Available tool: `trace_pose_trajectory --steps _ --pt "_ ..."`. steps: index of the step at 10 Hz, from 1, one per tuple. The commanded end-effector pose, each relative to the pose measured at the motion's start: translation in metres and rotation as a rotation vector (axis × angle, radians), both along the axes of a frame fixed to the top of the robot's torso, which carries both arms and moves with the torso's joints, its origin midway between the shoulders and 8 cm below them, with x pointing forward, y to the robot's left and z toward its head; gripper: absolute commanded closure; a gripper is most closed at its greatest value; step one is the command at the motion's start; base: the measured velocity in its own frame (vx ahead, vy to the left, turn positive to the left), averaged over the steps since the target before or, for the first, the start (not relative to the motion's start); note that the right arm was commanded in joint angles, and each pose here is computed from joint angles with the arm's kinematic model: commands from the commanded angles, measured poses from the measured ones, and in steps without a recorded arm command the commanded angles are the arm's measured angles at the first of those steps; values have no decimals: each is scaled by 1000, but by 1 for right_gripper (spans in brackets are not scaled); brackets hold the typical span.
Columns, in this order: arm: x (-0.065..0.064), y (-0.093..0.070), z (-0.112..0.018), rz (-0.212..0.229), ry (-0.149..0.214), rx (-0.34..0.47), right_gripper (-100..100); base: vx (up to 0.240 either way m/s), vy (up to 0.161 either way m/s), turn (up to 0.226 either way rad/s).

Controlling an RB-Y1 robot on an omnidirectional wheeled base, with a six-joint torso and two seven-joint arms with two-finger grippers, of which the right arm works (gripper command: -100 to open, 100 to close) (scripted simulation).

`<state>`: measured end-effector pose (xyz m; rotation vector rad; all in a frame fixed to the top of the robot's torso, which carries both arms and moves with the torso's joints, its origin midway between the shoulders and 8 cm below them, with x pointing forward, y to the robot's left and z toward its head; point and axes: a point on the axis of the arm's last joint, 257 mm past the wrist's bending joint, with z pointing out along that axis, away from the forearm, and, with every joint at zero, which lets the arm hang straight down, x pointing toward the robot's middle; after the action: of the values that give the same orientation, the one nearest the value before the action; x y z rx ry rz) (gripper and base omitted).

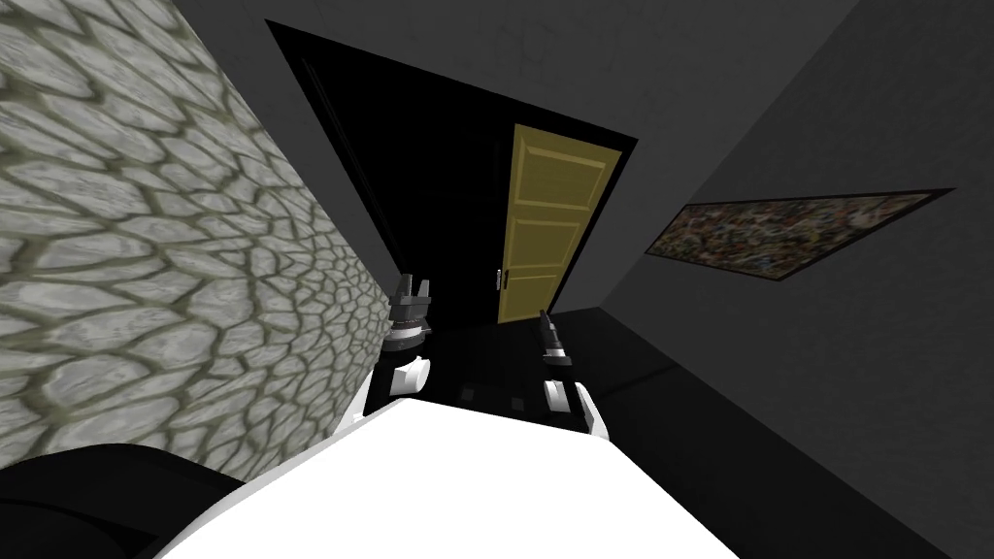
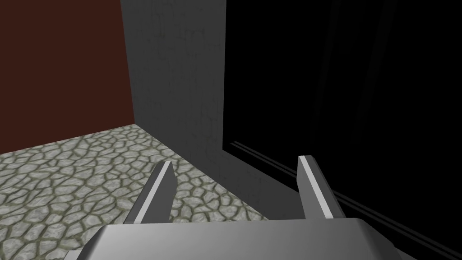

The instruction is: Pull the door open

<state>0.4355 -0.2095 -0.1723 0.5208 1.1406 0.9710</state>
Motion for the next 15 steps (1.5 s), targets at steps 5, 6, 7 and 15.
trace_pose_trajectory --steps 5,6,7,15 --pt "9 12 -35 -4 32 -142 -100 89 25 -23" --pt "10 14 -42 -4 37 -168 -100 94 25 -24" --pt "11 17 -48 -4 41 -193 -100 104 27 -23" --pt "19 33 -97 5 72 -399 -100 96 24 -24"
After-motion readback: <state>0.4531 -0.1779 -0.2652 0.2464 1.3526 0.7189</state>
